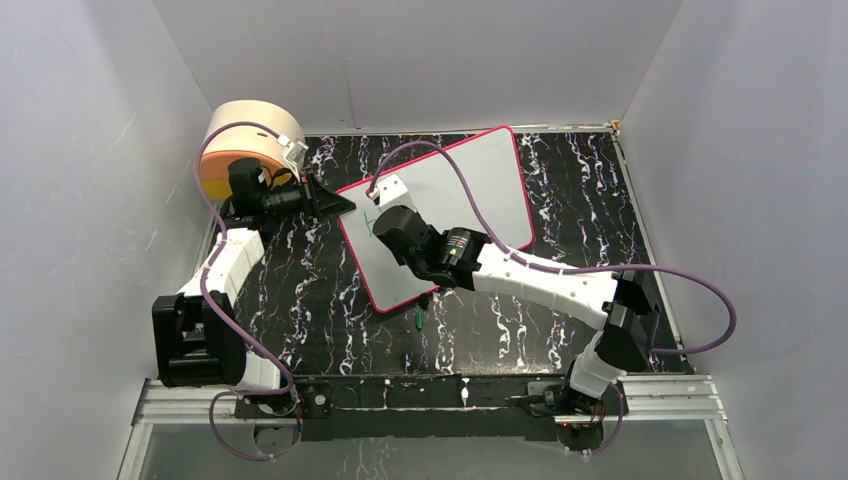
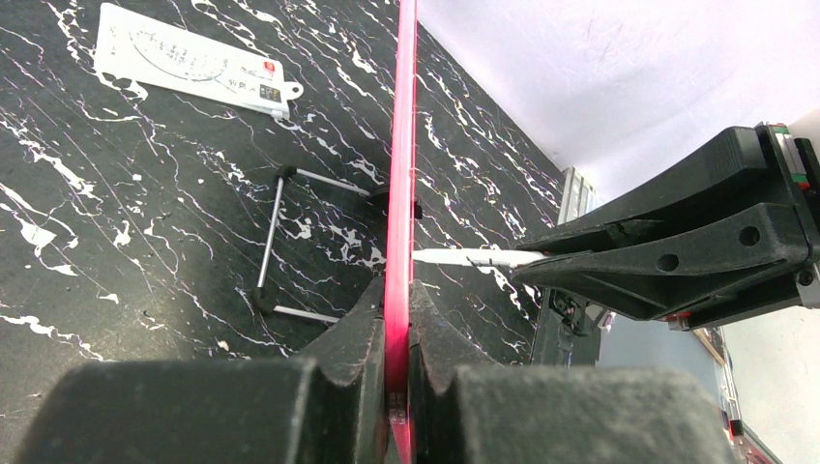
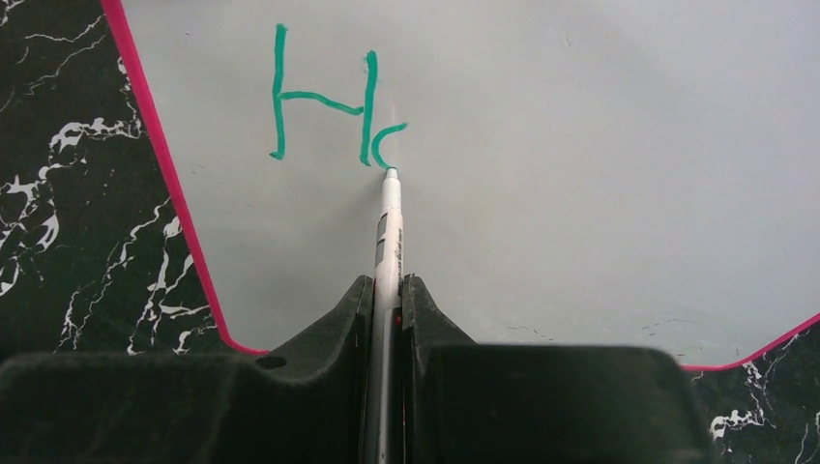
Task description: Write a sentence on the whiteboard
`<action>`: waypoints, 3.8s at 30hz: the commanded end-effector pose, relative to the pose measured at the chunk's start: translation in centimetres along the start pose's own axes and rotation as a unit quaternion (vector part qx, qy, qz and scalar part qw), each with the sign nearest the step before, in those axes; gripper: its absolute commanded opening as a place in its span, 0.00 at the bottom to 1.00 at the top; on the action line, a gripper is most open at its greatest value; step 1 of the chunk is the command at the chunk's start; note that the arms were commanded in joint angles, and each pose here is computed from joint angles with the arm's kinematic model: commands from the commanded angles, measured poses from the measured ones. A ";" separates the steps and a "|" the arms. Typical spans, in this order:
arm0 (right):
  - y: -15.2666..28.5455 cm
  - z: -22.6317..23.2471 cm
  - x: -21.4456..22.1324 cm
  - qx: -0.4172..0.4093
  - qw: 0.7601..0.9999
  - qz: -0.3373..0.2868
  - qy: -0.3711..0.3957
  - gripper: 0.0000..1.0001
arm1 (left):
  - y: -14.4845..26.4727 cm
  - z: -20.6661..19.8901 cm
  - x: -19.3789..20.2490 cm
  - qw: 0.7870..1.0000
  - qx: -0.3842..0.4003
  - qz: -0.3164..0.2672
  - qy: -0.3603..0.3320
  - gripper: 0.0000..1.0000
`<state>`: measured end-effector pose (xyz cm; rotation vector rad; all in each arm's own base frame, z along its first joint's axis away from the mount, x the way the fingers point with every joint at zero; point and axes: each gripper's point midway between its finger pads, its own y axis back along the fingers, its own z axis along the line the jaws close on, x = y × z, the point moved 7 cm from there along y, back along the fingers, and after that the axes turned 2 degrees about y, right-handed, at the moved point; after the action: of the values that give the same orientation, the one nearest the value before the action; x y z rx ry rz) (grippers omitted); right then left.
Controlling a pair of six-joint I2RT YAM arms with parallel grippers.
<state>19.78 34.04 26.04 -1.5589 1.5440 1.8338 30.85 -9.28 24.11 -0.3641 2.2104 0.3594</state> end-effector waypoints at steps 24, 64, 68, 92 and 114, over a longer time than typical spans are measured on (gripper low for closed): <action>-0.1 -1.4 -1.8 0.056 0.996 -0.056 -0.035 0.00 | -0.5 0.9 0.9 1.000 -0.014 0.013 -0.013 0.00; 0.3 -0.8 -3.5 0.023 0.995 -0.086 -0.039 0.00 | -0.5 0.8 0.9 1.000 -0.016 0.013 -0.014 0.00; 0.4 -0.8 -3.6 0.020 0.995 -0.086 -0.040 0.00 | -0.5 0.8 0.8 1.000 -0.017 0.013 -0.014 0.00; 1.6 -1.8 -3.2 0.029 0.995 -0.085 -0.035 0.00 | -0.5 0.9 0.9 1.000 -0.018 0.014 -0.013 0.00; 0.1 -2.0 -2.2 0.042 0.997 -0.060 -0.035 0.00 | -0.5 0.9 0.9 1.000 -0.019 0.014 -0.013 0.00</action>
<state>21.20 33.21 27.35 -1.5292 1.4926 1.7238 30.93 -9.27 24.04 -0.3611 2.2148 0.3608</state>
